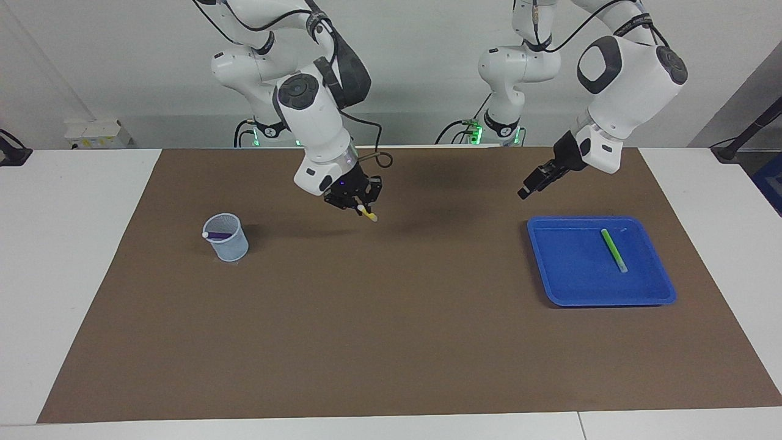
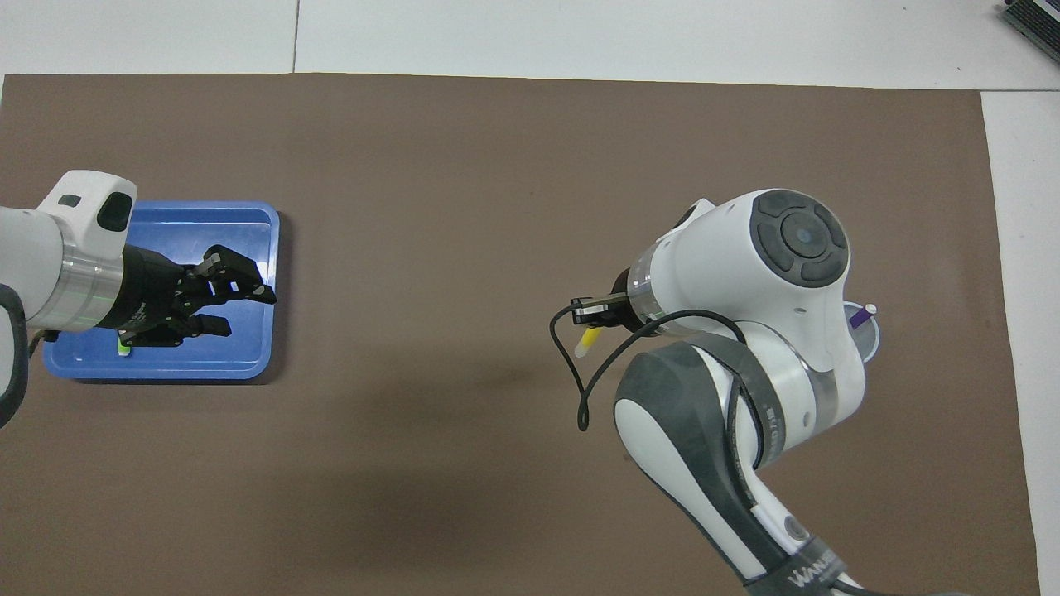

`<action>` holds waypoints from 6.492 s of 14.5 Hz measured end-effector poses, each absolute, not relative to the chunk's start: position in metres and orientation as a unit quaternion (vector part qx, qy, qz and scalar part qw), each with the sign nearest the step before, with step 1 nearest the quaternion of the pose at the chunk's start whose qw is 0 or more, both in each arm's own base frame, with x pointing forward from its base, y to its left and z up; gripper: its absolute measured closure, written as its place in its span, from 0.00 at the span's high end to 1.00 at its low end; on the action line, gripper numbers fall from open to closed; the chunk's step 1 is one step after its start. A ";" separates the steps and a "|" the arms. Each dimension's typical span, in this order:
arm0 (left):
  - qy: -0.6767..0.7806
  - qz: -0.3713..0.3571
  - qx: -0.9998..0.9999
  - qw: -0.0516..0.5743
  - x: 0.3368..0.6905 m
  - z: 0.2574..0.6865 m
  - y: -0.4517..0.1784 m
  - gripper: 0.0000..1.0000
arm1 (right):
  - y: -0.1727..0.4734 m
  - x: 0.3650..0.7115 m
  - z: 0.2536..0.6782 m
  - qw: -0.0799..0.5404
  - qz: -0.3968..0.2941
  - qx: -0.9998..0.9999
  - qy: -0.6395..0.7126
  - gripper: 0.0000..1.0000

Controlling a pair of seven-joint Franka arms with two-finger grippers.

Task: Transfer and insert pens with both arms
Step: 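Lower the yellow pen into the white cup with the right gripper, then release the pen and raise the right gripper while the left gripper descends, then grasp the green pen with the left gripper and lift it, then carry the green pen toward the right gripper, which grasps its tip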

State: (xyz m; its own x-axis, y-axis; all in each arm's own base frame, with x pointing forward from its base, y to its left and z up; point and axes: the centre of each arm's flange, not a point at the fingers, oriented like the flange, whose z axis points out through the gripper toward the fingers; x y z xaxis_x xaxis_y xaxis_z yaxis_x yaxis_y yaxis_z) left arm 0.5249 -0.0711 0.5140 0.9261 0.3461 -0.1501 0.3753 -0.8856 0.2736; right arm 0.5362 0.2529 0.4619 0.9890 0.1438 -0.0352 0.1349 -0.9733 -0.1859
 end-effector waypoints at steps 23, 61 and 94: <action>-0.114 0.028 0.993 -0.004 0.575 0.404 0.116 0.70 | 0.019 0.538 0.432 -0.083 0.029 -0.940 -0.331 0.20; -0.084 0.022 0.996 0.007 0.602 0.303 0.131 0.18 | 0.301 0.489 0.528 0.276 -0.008 -0.929 0.245 1.00; 0.552 -0.173 0.797 0.175 0.559 0.501 -0.157 0.18 | 0.381 0.466 0.521 0.397 -0.051 -0.856 0.328 0.88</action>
